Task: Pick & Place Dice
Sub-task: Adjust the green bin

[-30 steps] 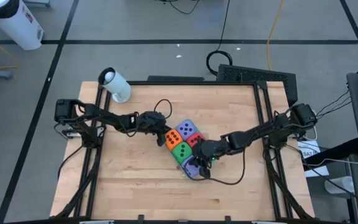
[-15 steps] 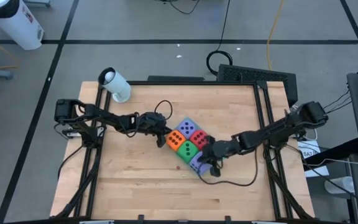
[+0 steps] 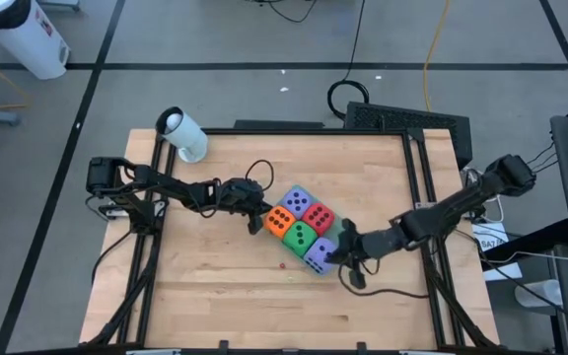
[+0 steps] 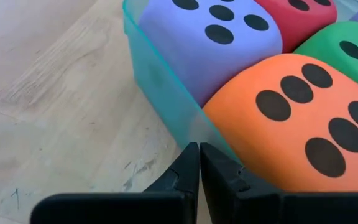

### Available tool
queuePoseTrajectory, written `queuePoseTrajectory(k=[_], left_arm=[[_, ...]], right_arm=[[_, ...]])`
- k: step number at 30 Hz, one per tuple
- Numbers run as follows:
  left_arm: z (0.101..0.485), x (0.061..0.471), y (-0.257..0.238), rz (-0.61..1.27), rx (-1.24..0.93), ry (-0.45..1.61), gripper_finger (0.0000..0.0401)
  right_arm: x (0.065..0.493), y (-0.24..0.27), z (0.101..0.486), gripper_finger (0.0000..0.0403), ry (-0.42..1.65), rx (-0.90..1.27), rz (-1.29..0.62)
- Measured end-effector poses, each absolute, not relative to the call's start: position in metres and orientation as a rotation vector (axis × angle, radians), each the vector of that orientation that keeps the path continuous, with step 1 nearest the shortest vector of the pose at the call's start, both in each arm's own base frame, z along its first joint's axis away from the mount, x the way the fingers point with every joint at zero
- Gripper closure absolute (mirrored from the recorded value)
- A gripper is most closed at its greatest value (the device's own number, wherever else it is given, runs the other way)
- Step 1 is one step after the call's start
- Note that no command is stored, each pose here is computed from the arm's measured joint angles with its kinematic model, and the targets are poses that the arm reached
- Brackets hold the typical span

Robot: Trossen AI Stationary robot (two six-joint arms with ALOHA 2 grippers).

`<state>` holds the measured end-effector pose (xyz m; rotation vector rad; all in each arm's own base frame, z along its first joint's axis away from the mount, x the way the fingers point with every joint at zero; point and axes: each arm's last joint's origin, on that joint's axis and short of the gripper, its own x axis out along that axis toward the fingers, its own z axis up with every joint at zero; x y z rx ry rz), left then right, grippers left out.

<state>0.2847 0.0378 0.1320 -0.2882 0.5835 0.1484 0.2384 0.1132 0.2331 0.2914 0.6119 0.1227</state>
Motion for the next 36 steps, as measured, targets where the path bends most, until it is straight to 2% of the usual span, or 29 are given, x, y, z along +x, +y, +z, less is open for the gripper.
queuePoseTrajectory(k=[7, 12, 22, 29, 36], left_arm=[[0.139, 0.284, 0.04, 0.146, -0.186, 0.56, 0.0377], [0.146, 0.28, 0.042, 0.168, -0.179, 0.556, 0.0377], [0.142, 0.277, 0.043, 0.2, -0.172, 0.605, 0.0377], [0.137, 0.272, 0.048, 0.365, -0.106, 0.667, 0.0378], [0.135, 0.269, 0.049, 0.407, -0.127, 0.696, 0.0378]], right_arm=[[0.212, 0.126, 0.196, 0.0403, 1.006, 0.406, -0.04], [0.215, 0.122, 0.174, 0.0403, 1.126, 0.392, -0.158], [0.253, 0.076, 0.148, 0.0403, 1.082, 0.342, -0.229], [0.27, 0.028, 0.149, 0.0403, 1.027, 0.327, -0.19], [0.267, -0.017, 0.148, 0.0403, 1.046, 0.369, -0.34]])
